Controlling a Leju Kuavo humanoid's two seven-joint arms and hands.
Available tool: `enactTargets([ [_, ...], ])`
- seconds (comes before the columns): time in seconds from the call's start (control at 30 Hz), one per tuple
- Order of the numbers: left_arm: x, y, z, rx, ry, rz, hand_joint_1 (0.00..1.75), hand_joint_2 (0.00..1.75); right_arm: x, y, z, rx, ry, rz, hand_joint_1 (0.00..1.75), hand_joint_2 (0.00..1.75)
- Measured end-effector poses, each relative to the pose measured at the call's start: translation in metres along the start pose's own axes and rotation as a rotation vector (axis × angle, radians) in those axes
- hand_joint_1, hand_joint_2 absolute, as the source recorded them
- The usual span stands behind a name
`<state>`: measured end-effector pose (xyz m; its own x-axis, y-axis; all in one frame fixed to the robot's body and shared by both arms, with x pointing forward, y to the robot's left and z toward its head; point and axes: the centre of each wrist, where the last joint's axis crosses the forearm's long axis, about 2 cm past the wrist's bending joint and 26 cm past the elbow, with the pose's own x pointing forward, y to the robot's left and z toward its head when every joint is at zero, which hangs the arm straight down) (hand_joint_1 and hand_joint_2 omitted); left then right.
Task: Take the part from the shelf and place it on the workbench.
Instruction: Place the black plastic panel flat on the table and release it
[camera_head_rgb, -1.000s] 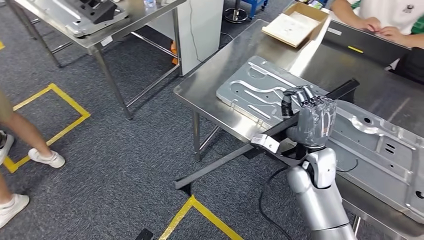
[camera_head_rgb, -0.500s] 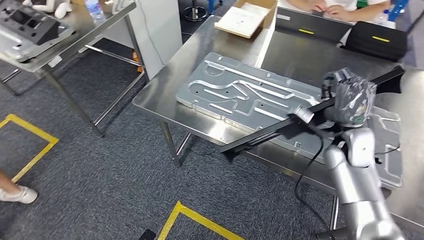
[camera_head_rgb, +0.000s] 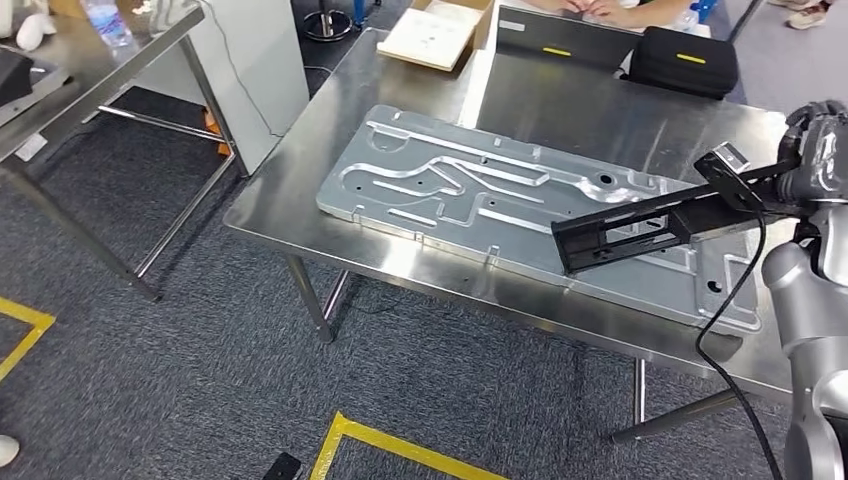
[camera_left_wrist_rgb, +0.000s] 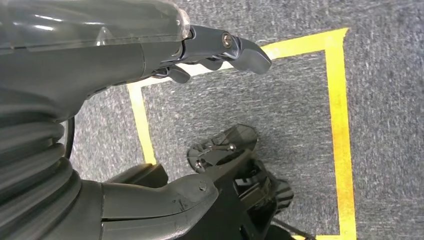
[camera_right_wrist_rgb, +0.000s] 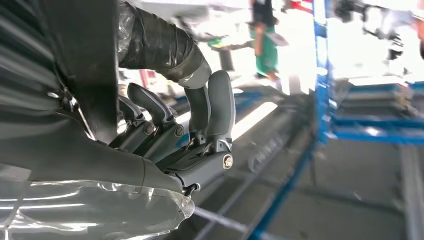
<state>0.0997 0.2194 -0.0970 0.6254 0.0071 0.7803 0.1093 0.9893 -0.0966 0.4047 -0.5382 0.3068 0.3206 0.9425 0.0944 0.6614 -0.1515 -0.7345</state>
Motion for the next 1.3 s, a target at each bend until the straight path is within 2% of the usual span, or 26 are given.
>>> enactTargets([
  [0.17, 0.002, 0.001, -0.001, 0.012, -0.013, -0.007, 0.00, 1.75, -0.021, -0.005, -0.009, 0.029, 0.059, 0.038, 1.75, 1.75],
  [0.4, 0.002, 0.002, -0.002, 0.037, -0.030, -0.042, 0.00, 1.75, -0.034, -0.004, -0.011, 0.056, 0.115, 0.052, 1.75, 1.75],
  [0.53, 0.000, 0.002, 0.000, 0.038, -0.026, -0.045, 0.00, 1.75, -0.037, 0.000, -0.007, 0.078, 0.129, 0.052, 0.00, 0.00],
  [0.77, 0.001, 0.006, -0.001, 0.017, 0.006, -0.044, 0.00, 1.75, -0.040, 0.005, -0.001, 0.101, 0.140, 0.057, 0.00, 0.00],
  [1.3, 0.002, 0.008, -0.002, 0.011, -0.001, -0.018, 0.00, 1.75, -0.054, 0.009, 0.006, 0.161, 0.164, 0.055, 0.00, 0.00],
])
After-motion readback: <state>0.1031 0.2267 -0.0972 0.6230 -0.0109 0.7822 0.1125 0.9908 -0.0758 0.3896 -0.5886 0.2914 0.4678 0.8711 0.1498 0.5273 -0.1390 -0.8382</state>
